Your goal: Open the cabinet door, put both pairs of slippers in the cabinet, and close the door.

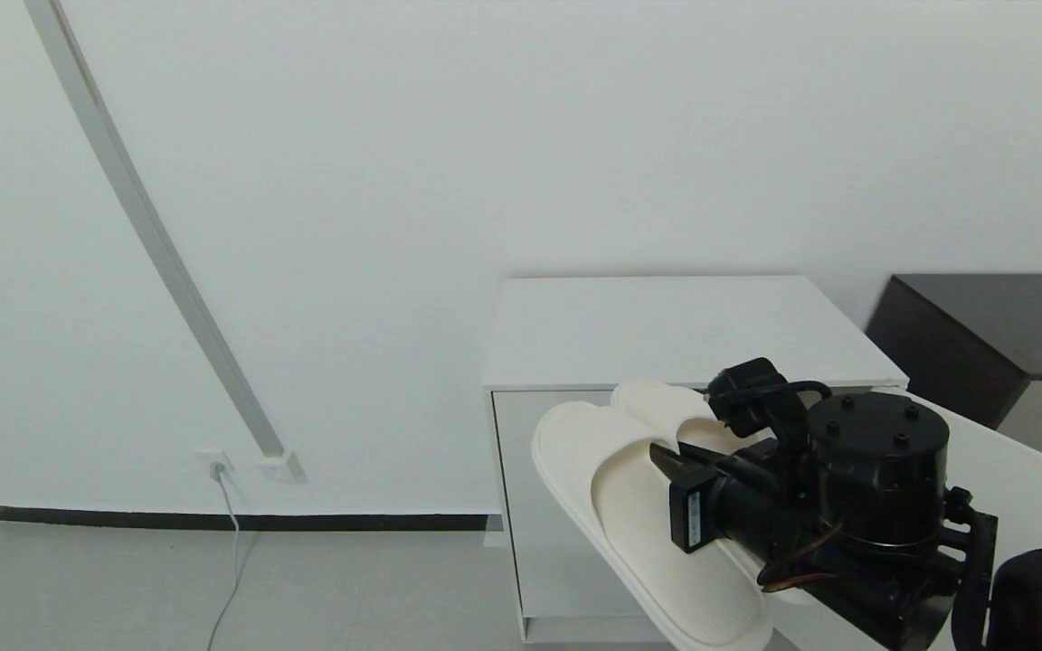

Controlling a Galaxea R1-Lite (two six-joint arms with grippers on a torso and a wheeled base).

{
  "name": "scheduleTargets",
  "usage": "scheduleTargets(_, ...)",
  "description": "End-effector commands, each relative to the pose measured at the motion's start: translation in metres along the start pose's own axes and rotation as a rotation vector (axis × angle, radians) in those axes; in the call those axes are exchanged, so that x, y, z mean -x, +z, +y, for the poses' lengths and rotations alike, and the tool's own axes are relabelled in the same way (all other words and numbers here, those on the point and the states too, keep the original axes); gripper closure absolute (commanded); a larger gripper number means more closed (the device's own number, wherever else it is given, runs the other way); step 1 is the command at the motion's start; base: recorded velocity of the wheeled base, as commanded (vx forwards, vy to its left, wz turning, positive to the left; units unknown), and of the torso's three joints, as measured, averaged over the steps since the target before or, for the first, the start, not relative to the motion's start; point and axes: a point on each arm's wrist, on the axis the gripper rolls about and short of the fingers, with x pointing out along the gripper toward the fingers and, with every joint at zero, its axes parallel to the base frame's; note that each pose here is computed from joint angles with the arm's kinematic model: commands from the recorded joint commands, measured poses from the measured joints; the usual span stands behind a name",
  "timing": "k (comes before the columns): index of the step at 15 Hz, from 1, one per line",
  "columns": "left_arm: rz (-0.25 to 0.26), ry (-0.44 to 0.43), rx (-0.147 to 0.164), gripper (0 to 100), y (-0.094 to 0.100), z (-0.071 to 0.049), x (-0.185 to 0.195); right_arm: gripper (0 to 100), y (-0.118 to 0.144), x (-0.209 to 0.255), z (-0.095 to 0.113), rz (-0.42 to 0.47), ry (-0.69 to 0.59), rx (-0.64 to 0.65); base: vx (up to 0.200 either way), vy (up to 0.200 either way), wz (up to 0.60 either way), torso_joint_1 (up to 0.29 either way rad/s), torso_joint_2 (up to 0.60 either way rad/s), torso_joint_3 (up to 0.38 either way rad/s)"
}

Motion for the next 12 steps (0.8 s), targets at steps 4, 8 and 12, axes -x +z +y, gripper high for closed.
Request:
scheduleTargets(4, 0.0, 0.0, 0.0, 100, 0.0, 0.0, 0.0, 100, -0.003, -0.0016, 0.0024, 0.01, 0.006, 0.005, 0.0, 0.0, 0.0, 0.0, 0.0, 0.0)
scheduleTargets(8, 0.0, 0.018, 0.0, 100, 0.0, 0.0004, 0.0, 100, -0.0026, -0.0018, 0.0025, 0.009, 0.006, 0.004, 0.0, -0.05, 0.0, 0.001, 0.0, 0.002)
scheduleTargets(12, 0.0, 0.018, 0.0, 100, 0.0, 0.0004, 0.0, 100, -0.0026, -0.0018, 0.0025, 0.009, 0.006, 0.004, 0.0, -0.2, 0.0, 0.001, 0.0, 0.002)
